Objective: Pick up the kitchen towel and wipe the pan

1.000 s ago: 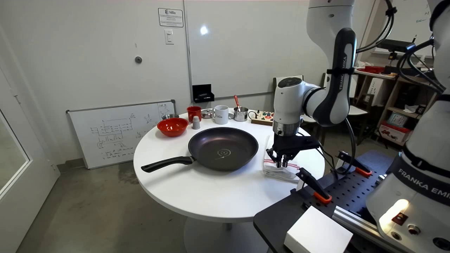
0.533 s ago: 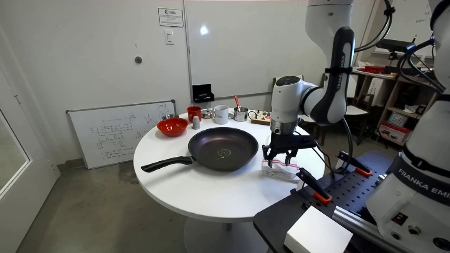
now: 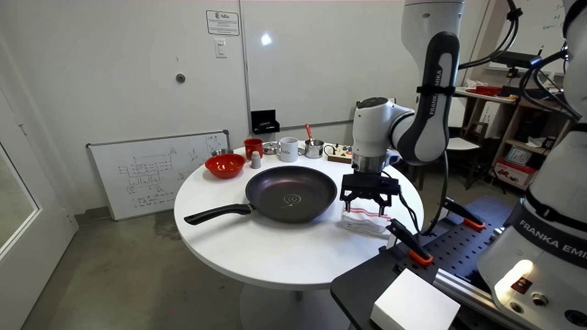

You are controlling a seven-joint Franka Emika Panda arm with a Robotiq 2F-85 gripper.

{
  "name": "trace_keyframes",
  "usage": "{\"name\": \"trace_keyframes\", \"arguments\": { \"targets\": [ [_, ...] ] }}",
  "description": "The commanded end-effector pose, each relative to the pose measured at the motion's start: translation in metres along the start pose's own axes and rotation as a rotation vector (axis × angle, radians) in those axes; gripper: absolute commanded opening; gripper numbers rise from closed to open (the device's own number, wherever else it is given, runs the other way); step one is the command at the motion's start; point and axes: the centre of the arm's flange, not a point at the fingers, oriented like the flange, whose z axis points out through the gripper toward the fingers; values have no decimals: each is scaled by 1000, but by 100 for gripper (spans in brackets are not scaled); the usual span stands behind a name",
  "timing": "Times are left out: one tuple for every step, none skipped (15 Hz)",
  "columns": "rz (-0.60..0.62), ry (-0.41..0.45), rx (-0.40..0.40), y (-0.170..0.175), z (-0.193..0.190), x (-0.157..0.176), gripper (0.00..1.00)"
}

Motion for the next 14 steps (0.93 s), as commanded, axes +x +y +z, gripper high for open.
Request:
{"name": "trace_keyframes", "arguments": {
  "targets": [
    [191, 8, -46, -1, -9, 1, 100],
    [220, 4, -65, -2, -7, 1, 100],
    [238, 1, -79, -2, -5, 0, 100],
    [254, -6, -100, -3, -2, -2, 100],
    [268, -11, -112, -3, -1, -3, 100],
    [278, -19, -119, -4, 0, -5, 100],
    [289, -23, -125, -4, 0, -7, 100],
    [300, -31, -120, -5, 0, -8, 100],
    [317, -46, -114, -6, -1, -8, 100],
    [347, -63, -113, -7, -1, -8, 100],
    [367, -81, -108, -8, -1, -8, 100],
    [391, -89, -108, -9, -1, -9, 100],
    [416, -99, -111, -8, -1, -10, 100],
    [435, -114, -110, -8, 0, -10, 100]
  ]
}}
